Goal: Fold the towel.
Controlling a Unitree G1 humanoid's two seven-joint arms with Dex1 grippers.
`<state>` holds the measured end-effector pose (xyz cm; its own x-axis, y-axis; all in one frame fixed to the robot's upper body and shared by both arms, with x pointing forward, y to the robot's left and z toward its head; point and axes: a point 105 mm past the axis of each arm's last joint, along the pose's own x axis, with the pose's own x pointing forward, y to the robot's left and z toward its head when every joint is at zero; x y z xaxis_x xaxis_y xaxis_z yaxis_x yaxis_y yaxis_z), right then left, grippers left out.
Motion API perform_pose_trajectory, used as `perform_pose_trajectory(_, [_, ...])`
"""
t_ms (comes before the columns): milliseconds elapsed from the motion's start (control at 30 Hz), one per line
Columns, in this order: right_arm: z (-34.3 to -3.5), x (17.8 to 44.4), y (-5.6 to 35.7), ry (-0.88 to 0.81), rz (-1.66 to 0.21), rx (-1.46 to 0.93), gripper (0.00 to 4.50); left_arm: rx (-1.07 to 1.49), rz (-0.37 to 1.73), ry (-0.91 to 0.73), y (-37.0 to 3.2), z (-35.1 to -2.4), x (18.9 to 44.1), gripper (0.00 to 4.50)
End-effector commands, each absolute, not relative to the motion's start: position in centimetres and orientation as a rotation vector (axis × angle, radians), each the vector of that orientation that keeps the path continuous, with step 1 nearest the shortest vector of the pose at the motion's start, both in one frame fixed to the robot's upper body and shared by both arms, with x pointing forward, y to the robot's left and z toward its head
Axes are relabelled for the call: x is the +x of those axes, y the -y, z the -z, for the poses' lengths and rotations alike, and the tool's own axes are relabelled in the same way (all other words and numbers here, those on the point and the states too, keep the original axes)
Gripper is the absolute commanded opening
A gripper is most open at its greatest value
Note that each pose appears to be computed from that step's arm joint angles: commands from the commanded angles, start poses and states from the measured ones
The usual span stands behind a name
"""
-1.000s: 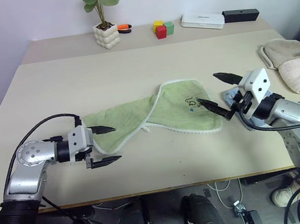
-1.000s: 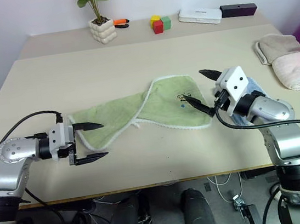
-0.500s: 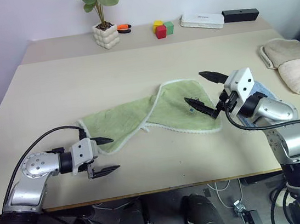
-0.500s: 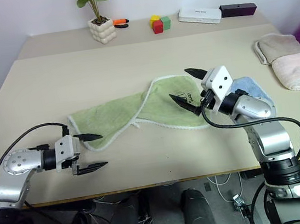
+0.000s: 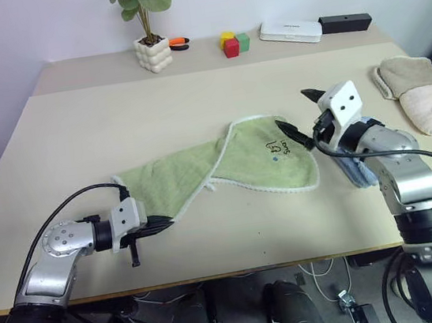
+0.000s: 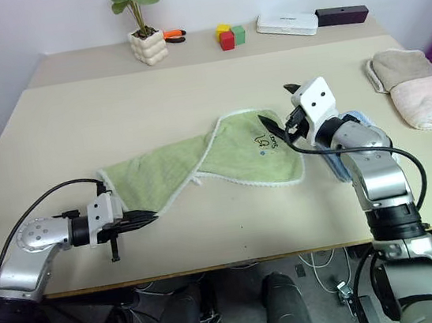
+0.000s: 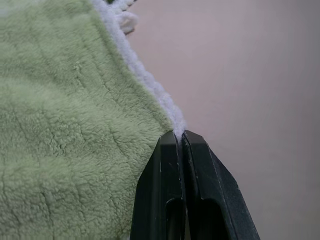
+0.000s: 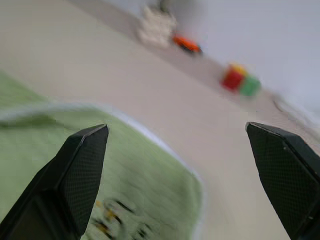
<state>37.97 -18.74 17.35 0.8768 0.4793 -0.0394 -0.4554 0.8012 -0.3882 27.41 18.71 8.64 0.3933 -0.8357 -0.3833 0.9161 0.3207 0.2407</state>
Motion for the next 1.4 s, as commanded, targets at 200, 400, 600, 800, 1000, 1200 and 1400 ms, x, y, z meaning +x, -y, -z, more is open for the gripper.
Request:
perform_pose_trajectory(200, [-16.5,44.2,20.1,-0.105,-0.273,-0.259,4.5,0.264,1.009,0.049,-19.7,-16.2,28.6,0.05])
perform_pose_trajectory(400, [-15.1,46.2,19.2,-0.23,-0.278,-0.181,4.5,0.256,0.99,0.058,-18.7,-16.1,28.0,0.05])
perform_pose_trajectory(600, [-13.3,46.3,18.5,-0.34,-0.31,-0.135,4.24,0.26,0.965,0.051,-18.9,-16.0,27.5,0.02])
perform_pose_trajectory(800, [-12.7,46.2,17.6,-0.38,-0.349,-0.098,1.55,0.263,0.957,0.045,-18.8,-15.9,27.3,0.0])
perform_pose_trajectory(1000, [-13.3,46.3,18.0,-0.34,-0.338,-0.111,0.05,0.258,0.929,0.033,-19.2,-15.7,28.0,0.0])
perform_pose_trajectory(1200, [-15.1,46.2,18.8,-0.231,-0.35,-0.179,0.05,0.207,0.723,0.078,-21.8,-16.3,31.6,0.0])
perform_pose_trajectory(1400, [-20.1,47.5,17.0,-0.016,-0.306,-0.277,0.05,0.336,0.323,0.165,-25.9,-20.3,40.5,0.0])
